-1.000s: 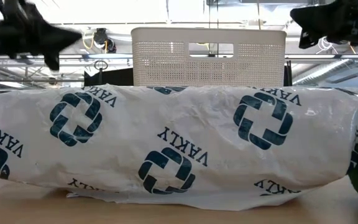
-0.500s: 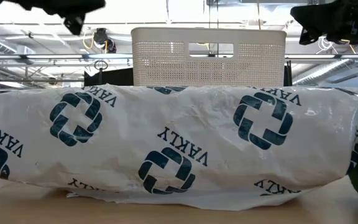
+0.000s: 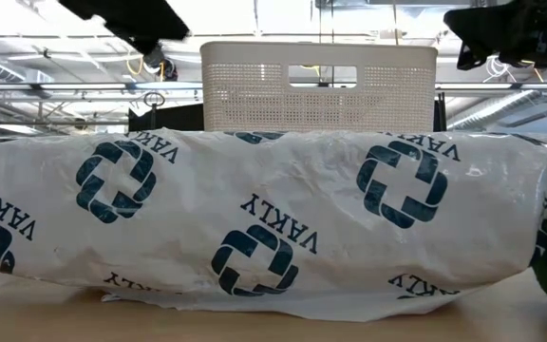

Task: Pick & place medical supplies in basket/bin
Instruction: Put the yellow pill bottle in the white basket

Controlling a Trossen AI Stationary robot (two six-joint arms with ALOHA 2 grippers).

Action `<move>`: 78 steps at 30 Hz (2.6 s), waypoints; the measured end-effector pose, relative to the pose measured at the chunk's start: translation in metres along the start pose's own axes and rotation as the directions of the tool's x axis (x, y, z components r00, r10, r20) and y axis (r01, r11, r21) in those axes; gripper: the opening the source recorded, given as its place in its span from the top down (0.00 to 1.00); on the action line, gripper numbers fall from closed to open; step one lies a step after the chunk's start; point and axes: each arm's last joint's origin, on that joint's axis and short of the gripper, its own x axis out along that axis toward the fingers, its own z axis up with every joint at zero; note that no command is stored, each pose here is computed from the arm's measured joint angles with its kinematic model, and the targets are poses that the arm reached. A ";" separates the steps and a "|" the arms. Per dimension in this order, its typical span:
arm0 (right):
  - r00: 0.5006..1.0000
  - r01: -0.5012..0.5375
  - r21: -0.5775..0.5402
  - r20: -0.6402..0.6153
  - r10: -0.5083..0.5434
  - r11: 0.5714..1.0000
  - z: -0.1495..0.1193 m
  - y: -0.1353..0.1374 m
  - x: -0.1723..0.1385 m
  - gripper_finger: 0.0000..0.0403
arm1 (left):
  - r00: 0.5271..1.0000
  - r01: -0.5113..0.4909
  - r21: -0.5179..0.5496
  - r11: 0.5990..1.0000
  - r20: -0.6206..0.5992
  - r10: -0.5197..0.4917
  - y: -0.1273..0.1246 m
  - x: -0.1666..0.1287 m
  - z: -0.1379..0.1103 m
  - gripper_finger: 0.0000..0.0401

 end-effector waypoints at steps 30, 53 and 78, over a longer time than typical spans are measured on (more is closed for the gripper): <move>1.000 -0.002 -0.004 -0.006 0.002 1.000 0.000 0.000 0.000 1.00 | 0.949 0.006 -0.177 0.984 -0.310 -0.061 0.018 0.115 -0.038 0.22; 1.000 -0.002 -0.033 -0.007 0.002 0.999 0.000 0.000 0.000 1.00 | 0.944 0.140 -0.048 0.989 -0.293 -0.148 0.025 0.111 -0.031 0.62; 1.000 -0.002 -0.031 -0.008 0.002 1.000 -0.001 0.000 0.000 1.00 | 0.961 0.182 0.240 0.954 0.160 -0.224 0.039 -0.009 0.061 0.60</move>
